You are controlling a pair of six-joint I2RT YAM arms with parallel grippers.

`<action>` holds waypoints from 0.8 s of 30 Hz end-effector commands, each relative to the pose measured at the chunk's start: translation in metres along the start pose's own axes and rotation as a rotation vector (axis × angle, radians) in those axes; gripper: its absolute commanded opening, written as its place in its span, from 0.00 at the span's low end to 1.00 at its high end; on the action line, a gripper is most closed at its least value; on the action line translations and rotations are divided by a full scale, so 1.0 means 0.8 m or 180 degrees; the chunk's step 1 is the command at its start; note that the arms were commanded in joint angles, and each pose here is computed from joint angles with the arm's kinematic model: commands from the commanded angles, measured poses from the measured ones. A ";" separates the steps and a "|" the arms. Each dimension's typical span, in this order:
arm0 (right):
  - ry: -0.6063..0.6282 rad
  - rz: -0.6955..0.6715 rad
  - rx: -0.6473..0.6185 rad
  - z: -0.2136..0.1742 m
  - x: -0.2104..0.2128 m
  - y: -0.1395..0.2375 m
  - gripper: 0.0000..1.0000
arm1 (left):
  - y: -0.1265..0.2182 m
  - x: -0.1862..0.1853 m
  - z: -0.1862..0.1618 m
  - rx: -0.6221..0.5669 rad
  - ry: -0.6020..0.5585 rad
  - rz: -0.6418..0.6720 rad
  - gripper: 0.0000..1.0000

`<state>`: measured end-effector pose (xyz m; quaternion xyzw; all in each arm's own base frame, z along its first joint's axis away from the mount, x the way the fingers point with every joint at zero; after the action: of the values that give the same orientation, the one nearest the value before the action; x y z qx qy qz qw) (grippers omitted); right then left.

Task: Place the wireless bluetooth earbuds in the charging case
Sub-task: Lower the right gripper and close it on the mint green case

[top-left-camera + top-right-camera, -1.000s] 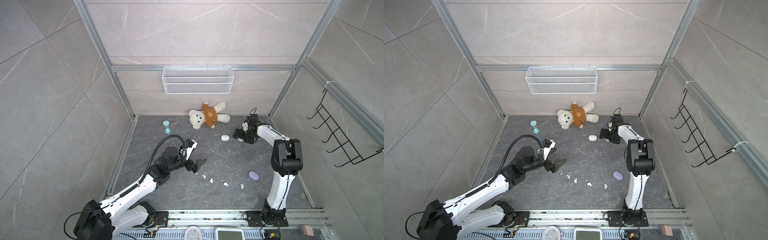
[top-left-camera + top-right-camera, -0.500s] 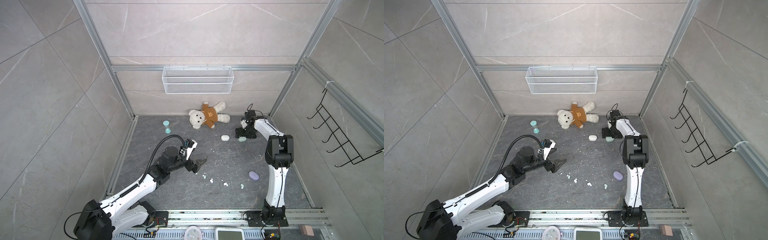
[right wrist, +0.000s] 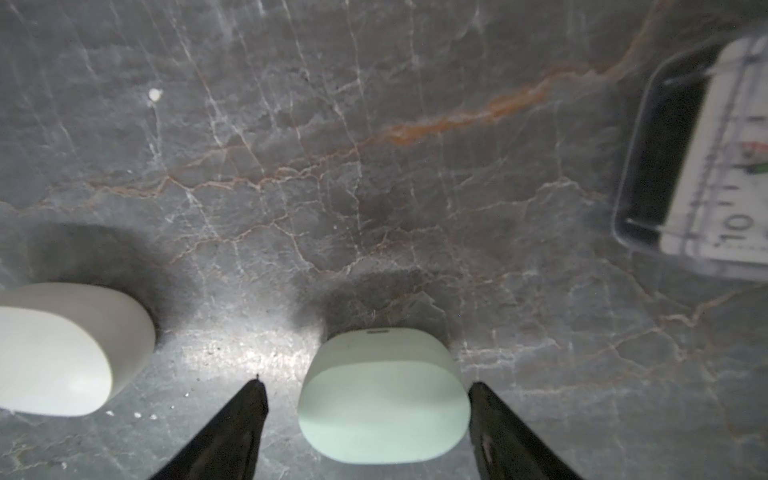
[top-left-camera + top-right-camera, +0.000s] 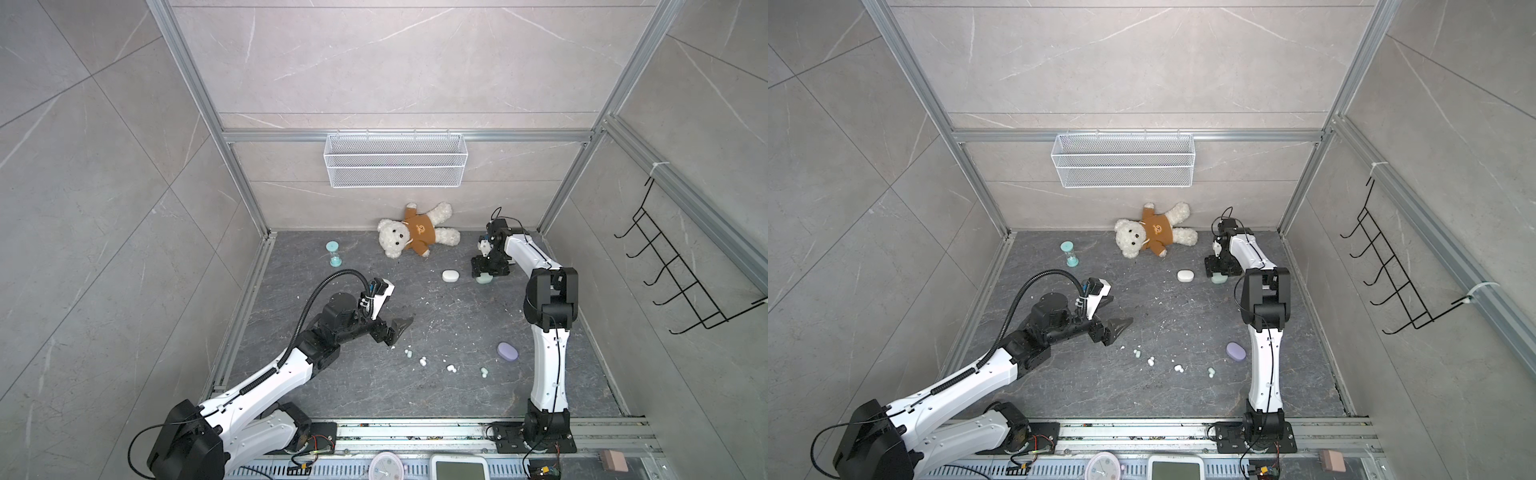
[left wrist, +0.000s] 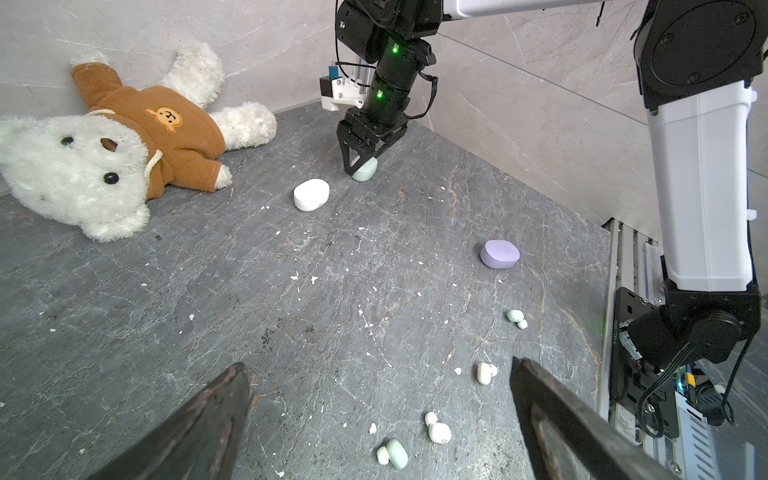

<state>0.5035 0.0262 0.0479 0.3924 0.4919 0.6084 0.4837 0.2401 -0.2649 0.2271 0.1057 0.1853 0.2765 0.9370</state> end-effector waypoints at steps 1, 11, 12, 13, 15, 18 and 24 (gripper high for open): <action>0.0085 0.0008 0.0157 -0.009 0.001 -0.004 0.77 | 0.007 -0.007 0.024 -0.0187 -0.0064 -0.0059 1.00; 0.0073 -0.0050 0.0172 -0.010 -0.003 -0.004 0.70 | 0.007 -0.007 0.025 -0.0194 -0.0055 -0.0053 1.00; 0.0076 -0.0054 0.0178 -0.010 -0.003 -0.005 0.70 | 0.007 -0.007 0.025 -0.0193 -0.0050 -0.0053 1.00; 0.0077 -0.0052 0.0189 -0.010 -0.002 -0.006 0.70 | 0.007 -0.007 0.026 -0.0195 -0.0052 -0.0051 1.00; 0.0082 -0.0061 0.0217 -0.011 -0.001 -0.008 0.69 | 0.007 -0.007 0.025 -0.0192 -0.0050 -0.0054 1.00; 0.0088 -0.0076 0.0226 -0.010 0.000 -0.010 0.68 | 0.008 -0.007 0.026 -0.0203 -0.0054 -0.0053 1.00; 0.0091 -0.0087 0.0239 -0.009 0.001 -0.011 0.65 | 0.008 -0.007 0.026 -0.0200 -0.0051 -0.0042 1.00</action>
<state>0.5007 0.0235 0.0445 0.3911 0.5116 0.5974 0.4779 0.2400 -0.2648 0.2274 0.1053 0.1853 0.2765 0.9371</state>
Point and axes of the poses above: each gripper's point midway between its finger pads, its own y axis back along the fingers, its own x axis along the line the jaws close on, z = x × y, the point moved 1 cm from there along y, back along the fingers, and after that the axes turned 7 degrees about y, right-handed, at the moved point
